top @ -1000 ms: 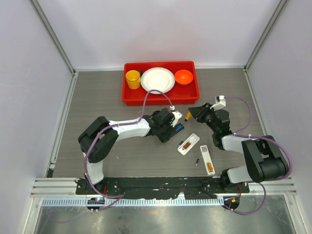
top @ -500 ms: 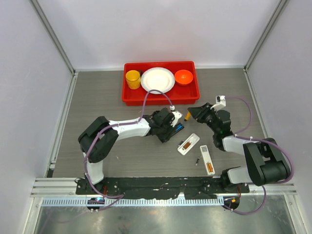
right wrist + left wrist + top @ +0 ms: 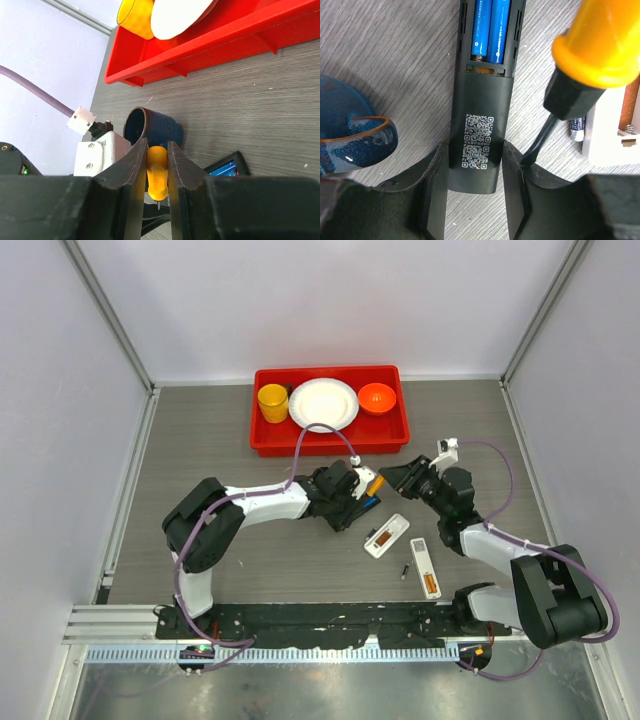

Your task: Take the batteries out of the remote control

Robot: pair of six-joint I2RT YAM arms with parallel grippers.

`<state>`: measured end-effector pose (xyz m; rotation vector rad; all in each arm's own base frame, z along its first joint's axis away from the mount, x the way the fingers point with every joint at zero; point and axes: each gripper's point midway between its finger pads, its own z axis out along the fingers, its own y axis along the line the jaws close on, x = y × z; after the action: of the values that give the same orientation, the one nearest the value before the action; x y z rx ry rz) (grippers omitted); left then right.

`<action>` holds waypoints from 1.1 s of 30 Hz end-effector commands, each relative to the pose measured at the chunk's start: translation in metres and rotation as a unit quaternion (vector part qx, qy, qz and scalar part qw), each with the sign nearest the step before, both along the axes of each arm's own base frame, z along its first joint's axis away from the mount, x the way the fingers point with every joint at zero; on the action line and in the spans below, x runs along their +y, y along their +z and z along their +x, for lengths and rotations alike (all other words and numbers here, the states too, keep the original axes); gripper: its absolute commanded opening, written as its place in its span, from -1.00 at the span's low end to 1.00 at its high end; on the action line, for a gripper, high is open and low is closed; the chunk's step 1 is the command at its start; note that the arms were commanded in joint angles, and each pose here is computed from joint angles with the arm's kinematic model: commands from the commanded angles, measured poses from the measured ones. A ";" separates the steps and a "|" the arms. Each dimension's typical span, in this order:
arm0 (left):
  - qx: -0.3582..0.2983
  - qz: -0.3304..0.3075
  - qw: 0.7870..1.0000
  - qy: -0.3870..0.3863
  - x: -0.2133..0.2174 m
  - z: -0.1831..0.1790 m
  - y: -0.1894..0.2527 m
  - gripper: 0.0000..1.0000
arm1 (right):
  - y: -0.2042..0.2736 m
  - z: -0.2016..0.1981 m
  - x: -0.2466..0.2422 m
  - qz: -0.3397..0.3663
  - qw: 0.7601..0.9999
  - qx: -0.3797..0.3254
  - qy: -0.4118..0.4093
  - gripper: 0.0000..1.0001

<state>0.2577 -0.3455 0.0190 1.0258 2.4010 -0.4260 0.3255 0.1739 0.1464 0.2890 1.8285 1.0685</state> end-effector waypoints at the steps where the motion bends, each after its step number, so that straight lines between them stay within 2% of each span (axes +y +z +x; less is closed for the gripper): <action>1: 0.118 0.072 0.990 -0.013 0.032 -0.053 -0.064 -1.00 | 0.011 0.000 -0.002 -0.007 1.000 -0.012 -0.006 -0.98; 7: 0.083 0.089 0.992 0.002 0.042 -0.046 -0.057 -0.87 | 0.007 0.007 -0.013 -0.051 0.998 -0.012 -0.025 -0.98; 8: 0.075 0.094 0.993 0.004 0.044 -0.045 -0.056 -0.74 | 0.006 0.007 -0.014 -0.062 0.998 -0.011 -0.025 -0.98; 10: 0.049 0.106 0.993 0.010 0.046 -0.041 -0.052 -0.61 | 0.005 0.008 -0.017 -0.073 0.997 -0.011 -0.032 -0.98; 11: 0.044 0.108 0.993 0.008 0.047 -0.041 -0.051 -0.34 | 0.007 0.008 -0.020 -0.078 0.996 -0.013 -0.036 -0.98; 14: 0.036 0.103 0.994 0.006 0.044 -0.039 -0.047 0.10 | 0.008 0.008 -0.027 -0.098 0.994 -0.017 -0.049 -0.98; 20: 0.010 0.071 0.997 0.004 0.029 -0.028 -0.027 0.43 | 0.017 0.006 -0.039 -0.119 0.990 -0.036 -0.070 -0.98; 26: -0.020 0.070 0.997 -0.002 0.007 -0.002 -0.012 0.53 | 0.015 0.006 -0.044 -0.119 0.989 -0.034 -0.075 -0.98; 33: -0.002 0.076 0.997 -0.029 -0.009 0.002 -0.038 0.34 | 0.017 0.004 -0.055 -0.113 0.990 -0.035 -0.075 -0.98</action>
<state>0.2708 -0.3692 0.0201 1.0648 2.3499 -0.3159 0.3251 0.1246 0.1383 0.2835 1.8909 0.7458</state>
